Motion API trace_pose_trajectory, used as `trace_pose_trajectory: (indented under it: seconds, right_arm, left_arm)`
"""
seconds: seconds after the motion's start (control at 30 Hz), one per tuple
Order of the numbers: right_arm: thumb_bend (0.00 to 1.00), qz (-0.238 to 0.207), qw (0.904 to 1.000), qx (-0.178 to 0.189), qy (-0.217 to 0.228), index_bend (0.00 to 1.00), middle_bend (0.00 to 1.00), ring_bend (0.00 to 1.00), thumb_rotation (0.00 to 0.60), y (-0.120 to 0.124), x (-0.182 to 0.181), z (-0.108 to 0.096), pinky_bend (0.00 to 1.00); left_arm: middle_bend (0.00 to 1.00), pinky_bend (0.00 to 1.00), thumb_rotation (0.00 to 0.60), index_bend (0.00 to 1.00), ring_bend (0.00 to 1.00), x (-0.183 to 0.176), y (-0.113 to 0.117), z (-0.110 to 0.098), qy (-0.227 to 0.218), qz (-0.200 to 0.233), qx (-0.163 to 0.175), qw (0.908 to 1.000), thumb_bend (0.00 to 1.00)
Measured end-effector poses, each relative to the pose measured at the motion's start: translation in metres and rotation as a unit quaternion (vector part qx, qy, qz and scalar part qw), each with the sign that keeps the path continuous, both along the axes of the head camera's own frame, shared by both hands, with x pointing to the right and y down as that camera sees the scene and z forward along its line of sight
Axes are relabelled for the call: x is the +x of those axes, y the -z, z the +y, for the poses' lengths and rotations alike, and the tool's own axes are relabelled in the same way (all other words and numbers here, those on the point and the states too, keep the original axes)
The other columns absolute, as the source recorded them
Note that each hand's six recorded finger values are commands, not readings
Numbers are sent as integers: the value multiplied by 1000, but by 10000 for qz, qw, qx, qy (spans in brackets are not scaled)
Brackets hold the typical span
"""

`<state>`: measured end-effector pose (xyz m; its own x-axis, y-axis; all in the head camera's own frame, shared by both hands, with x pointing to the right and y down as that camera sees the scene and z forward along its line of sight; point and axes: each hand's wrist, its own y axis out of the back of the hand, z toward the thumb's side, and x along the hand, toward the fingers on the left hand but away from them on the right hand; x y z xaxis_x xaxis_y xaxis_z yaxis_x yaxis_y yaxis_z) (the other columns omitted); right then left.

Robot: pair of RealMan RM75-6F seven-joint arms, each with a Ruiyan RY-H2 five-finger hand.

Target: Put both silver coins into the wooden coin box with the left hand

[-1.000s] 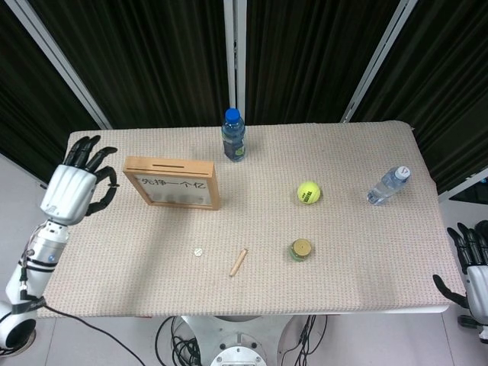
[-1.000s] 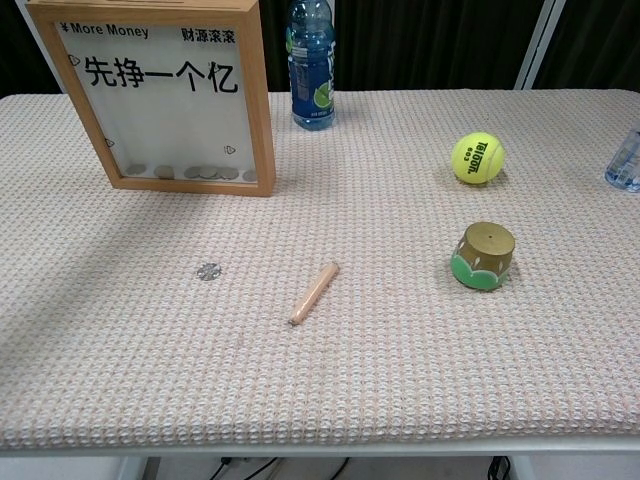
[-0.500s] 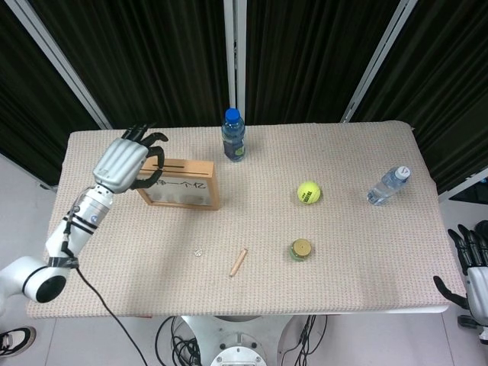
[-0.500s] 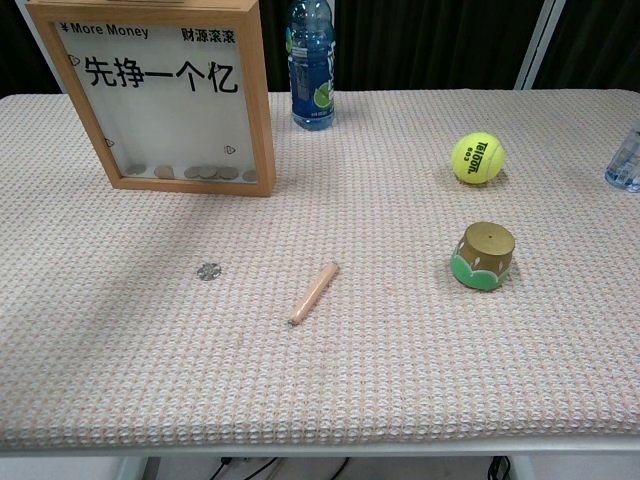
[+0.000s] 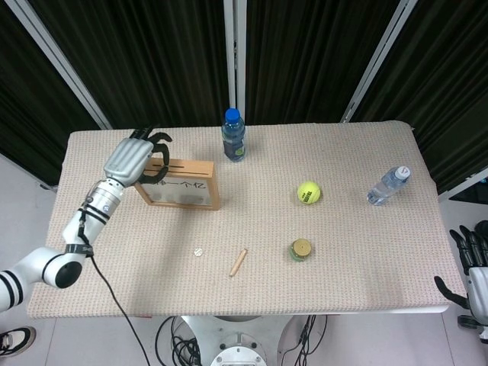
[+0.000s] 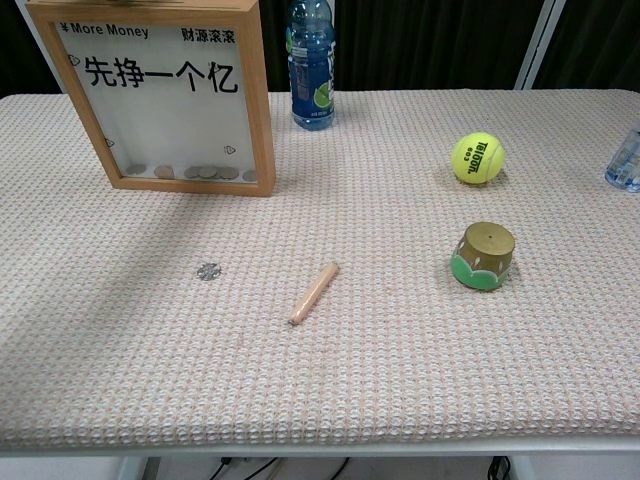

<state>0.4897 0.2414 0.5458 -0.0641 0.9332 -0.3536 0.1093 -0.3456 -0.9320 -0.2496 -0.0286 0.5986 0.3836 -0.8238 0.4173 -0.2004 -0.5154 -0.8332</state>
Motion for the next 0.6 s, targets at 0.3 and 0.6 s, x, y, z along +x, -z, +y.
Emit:
trace_pose_trajectory:
  seconds: [0.3,0.6]
  right_arm:
    - [176,-24,10000,-6,26,0,0,0,600,0,-2,-1,0]
    - [176,10,10000,-7,-17,0,0,0,600,0,2,1,0]
  left_arm:
    - [228,81,600,611,5,2,-1,-4,170,145,-122,9997,412]
    - [228,81,600,612,5,1,-8,-3,204,94,-190,9996,413]
